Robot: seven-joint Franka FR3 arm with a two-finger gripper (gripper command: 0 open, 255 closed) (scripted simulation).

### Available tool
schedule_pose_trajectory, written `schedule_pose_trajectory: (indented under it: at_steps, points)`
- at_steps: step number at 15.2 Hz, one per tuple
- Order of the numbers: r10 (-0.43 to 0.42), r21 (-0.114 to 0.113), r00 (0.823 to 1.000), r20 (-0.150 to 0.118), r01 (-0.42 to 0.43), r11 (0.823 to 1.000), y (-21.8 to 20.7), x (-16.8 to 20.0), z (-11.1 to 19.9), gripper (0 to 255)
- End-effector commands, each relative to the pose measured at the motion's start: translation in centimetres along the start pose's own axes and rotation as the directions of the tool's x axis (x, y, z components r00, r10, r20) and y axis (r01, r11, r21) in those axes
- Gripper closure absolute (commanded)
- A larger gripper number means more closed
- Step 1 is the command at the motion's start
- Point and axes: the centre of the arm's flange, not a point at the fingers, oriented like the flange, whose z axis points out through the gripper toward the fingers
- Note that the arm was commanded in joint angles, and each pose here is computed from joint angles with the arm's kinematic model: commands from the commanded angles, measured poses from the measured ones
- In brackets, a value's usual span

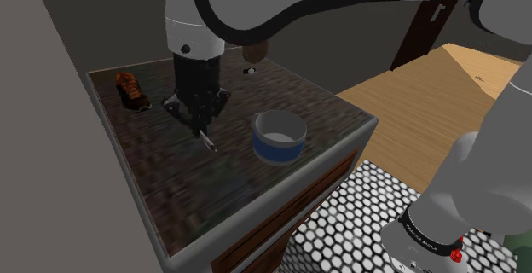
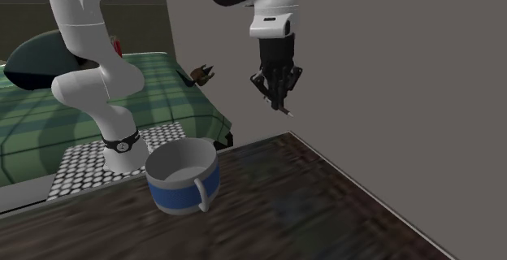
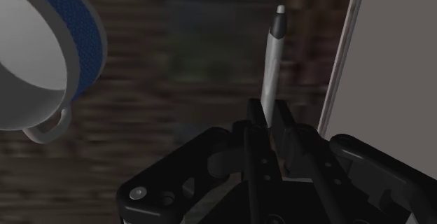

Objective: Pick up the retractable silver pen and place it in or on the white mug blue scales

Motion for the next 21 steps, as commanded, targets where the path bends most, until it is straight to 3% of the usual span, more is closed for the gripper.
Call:
schedule_pose_trajectory:
  at_steps: [1, 17, 21]
  points:
    - [-0.001, 0.000, 1.000, 0.000, 0.001, 1.000, 2.4, 0.0, -0.3, 255]
    - [-0.001, 0.000, 1.000, 0.000, 0.001, 1.000, 23.4, 1.0, -2.7, 255]
    - [-0.001, 0.000, 1.000, 0.000, 0.001, 1.000, 24.0, 1.0, -1.2, 255]
